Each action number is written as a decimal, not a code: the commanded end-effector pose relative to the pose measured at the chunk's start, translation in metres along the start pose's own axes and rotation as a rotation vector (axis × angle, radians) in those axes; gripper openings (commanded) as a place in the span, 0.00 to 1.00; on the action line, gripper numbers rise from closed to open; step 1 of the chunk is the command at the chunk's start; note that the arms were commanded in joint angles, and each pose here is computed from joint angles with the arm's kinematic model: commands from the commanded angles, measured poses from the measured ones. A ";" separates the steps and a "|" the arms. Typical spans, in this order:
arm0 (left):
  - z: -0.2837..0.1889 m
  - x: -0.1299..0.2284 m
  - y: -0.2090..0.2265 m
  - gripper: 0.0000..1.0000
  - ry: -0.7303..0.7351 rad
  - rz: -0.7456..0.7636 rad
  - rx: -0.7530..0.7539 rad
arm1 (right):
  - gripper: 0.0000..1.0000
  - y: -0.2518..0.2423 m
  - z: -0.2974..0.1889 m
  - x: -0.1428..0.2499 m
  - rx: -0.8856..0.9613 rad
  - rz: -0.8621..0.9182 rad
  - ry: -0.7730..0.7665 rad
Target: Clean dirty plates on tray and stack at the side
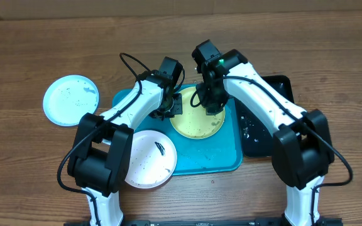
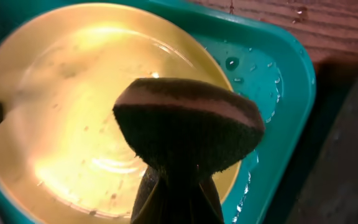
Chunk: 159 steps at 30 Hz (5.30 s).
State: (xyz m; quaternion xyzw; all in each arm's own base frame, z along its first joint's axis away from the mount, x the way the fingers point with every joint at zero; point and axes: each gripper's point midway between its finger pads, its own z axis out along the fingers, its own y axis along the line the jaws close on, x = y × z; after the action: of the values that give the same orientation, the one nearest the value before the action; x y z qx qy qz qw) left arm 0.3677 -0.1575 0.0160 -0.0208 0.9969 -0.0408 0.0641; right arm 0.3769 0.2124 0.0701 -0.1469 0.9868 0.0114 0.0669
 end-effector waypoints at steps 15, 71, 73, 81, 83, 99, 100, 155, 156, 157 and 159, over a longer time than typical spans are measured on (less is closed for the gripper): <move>0.000 0.004 -0.001 0.04 0.008 0.025 0.000 | 0.04 -0.021 0.052 0.016 0.101 -0.027 0.002; 0.000 0.002 -0.003 0.10 -0.005 0.047 0.007 | 0.04 -0.195 -0.009 0.045 -0.054 0.348 0.160; 0.000 0.002 -0.003 0.11 -0.005 0.045 0.007 | 0.04 -0.200 -0.001 0.051 -0.032 0.349 0.172; 0.000 0.002 -0.003 0.19 -0.004 0.045 0.007 | 0.37 -0.202 0.016 0.049 -0.019 0.346 0.141; 0.000 0.002 -0.003 0.25 -0.004 0.045 0.007 | 0.48 -0.198 0.008 0.040 -0.053 0.347 0.116; 0.000 0.003 -0.005 0.22 -0.004 0.050 0.007 | 0.78 -0.319 -0.045 0.038 0.147 0.680 -0.023; 0.001 0.003 -0.005 0.21 -0.004 0.050 0.007 | 0.82 -0.322 -0.045 0.042 0.135 0.697 -0.020; -0.133 -0.056 -0.162 0.04 -0.506 0.329 0.013 | 1.00 -0.347 -0.048 0.060 0.092 0.787 -0.024; -0.135 -0.054 -0.165 0.04 -0.522 0.341 -0.004 | 1.00 -0.347 -0.048 0.060 0.092 0.787 -0.024; -0.137 -0.052 -0.169 0.04 -0.544 0.363 -0.028 | 1.00 -0.347 -0.048 0.060 0.092 0.787 -0.024; -0.144 -0.044 -0.180 0.04 -0.601 0.417 -0.092 | 1.00 -0.347 -0.048 0.060 0.091 0.787 -0.024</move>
State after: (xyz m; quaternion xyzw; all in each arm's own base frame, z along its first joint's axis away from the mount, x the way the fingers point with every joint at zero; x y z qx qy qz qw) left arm 0.3971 -0.3185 0.1567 0.1502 0.9415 -0.0412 0.2989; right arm 0.4136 -0.1390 0.0988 0.2433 0.9679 -0.0089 0.0625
